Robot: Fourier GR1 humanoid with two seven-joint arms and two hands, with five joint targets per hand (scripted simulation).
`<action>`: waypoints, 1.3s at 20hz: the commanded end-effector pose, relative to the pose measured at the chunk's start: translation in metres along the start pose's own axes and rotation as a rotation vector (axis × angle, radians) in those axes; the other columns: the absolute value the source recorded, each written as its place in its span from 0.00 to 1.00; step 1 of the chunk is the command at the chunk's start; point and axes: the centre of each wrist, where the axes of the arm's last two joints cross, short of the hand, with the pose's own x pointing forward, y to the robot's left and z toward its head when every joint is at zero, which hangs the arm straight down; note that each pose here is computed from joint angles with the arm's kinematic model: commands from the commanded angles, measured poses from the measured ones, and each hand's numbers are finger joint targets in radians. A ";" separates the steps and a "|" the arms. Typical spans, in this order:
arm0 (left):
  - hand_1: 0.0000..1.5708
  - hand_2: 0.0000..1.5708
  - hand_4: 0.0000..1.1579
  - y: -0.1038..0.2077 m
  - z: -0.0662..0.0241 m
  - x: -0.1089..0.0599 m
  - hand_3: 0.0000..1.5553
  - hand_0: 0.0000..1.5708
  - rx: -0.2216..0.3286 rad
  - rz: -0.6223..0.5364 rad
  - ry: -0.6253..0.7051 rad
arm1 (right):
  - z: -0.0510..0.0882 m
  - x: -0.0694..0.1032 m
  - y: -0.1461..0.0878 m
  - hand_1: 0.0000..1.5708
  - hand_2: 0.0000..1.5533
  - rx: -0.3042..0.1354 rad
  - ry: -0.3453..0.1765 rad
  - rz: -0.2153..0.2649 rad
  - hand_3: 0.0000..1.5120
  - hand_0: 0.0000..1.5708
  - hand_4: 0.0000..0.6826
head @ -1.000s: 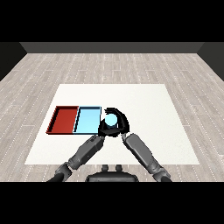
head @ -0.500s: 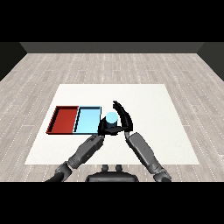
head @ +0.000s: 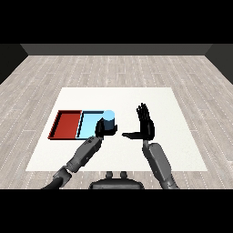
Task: Pick the blue can and put it in the blue box
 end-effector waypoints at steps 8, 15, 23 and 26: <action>1.00 1.00 0.99 0.100 -0.0449 0.030 0.97 1.00 0.142 -0.262 0.055 | 0.028 0.002 -0.064 0.00 0.00 -0.153 -0.010 -0.049 0.00 0.00 0.00; 1.00 1.00 0.89 0.112 -0.0460 0.006 0.95 1.00 0.211 -0.567 0.263 | 0.021 0.000 -0.069 0.00 0.00 -0.156 0.006 -0.053 0.00 0.00 0.00; 0.47 0.44 0.79 0.121 -0.0136 -0.038 0.31 0.47 0.291 -0.749 0.706 | 0.020 -0.009 -0.076 0.00 0.00 -0.190 0.011 -0.078 0.00 0.00 0.00; 0.42 0.37 0.79 0.122 -0.0166 -0.039 0.05 0.42 0.299 -0.760 0.756 | 0.036 -0.026 -0.076 0.00 0.00 -0.207 0.028 -0.067 0.00 0.00 0.00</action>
